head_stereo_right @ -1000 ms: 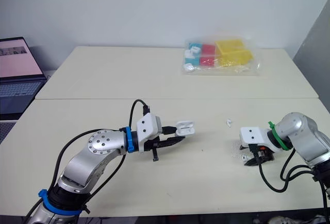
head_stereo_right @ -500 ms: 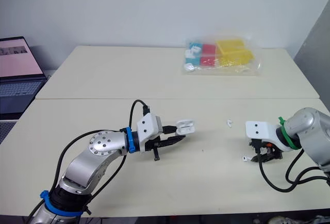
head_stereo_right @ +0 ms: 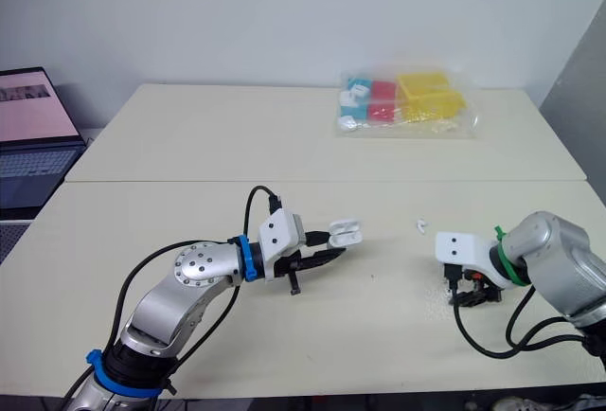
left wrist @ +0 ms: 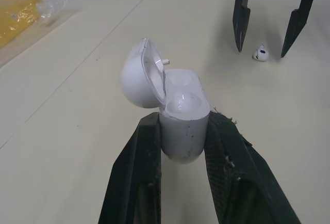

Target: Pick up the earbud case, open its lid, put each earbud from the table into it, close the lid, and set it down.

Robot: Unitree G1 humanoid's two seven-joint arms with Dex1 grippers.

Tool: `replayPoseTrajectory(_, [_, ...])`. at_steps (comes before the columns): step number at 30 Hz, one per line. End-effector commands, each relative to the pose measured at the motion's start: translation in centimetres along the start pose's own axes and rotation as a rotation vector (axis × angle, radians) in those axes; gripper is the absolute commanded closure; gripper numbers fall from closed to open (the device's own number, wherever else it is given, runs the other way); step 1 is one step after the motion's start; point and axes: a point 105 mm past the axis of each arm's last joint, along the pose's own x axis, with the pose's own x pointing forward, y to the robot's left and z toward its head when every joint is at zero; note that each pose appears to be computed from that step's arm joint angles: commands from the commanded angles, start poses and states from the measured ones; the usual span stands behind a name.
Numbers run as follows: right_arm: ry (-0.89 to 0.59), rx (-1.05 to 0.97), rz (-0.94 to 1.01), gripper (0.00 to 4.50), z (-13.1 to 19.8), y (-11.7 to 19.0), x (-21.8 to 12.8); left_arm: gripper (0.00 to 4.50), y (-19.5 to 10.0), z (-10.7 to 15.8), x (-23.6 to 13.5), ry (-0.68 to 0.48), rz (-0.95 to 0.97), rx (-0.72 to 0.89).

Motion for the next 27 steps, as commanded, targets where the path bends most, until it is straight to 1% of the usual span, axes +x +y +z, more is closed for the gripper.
replayPoseTrajectory(1, [0.004,-0.022,-0.042,1.65,0.46,-0.48,-0.55,3.72,0.14,1.01,-0.06,-0.037,0.019,0.040])
replayPoseTrajectory(10, [0.017,-0.017,-0.047,1.65,-0.01,-0.47,-0.06,3.72,0.19,0.99,0.01,-0.038,0.024,0.040])
replayPoseTrajectory(13, [0.016,-0.014,-0.053,2.21,-0.02,-0.50,0.06,3.72,0.18,0.94,-0.05,-0.036,0.024,0.040])
replayPoseTrajectory(18, [0.017,-0.019,-0.055,3.99,-0.05,-0.48,0.20,3.72,0.18,0.85,-0.08,-0.033,0.025,0.038])
replayPoseTrajectory(19, [0.017,-0.020,-0.054,4.06,-0.04,-0.44,0.20,3.72,0.19,0.84,-0.09,-0.032,0.026,0.038])
replayPoseTrajectory(27, [-0.001,-0.034,-0.065,4.06,0.19,-0.81,-0.51,3.72,0.56,0.77,-0.26,-0.037,0.039,0.029])
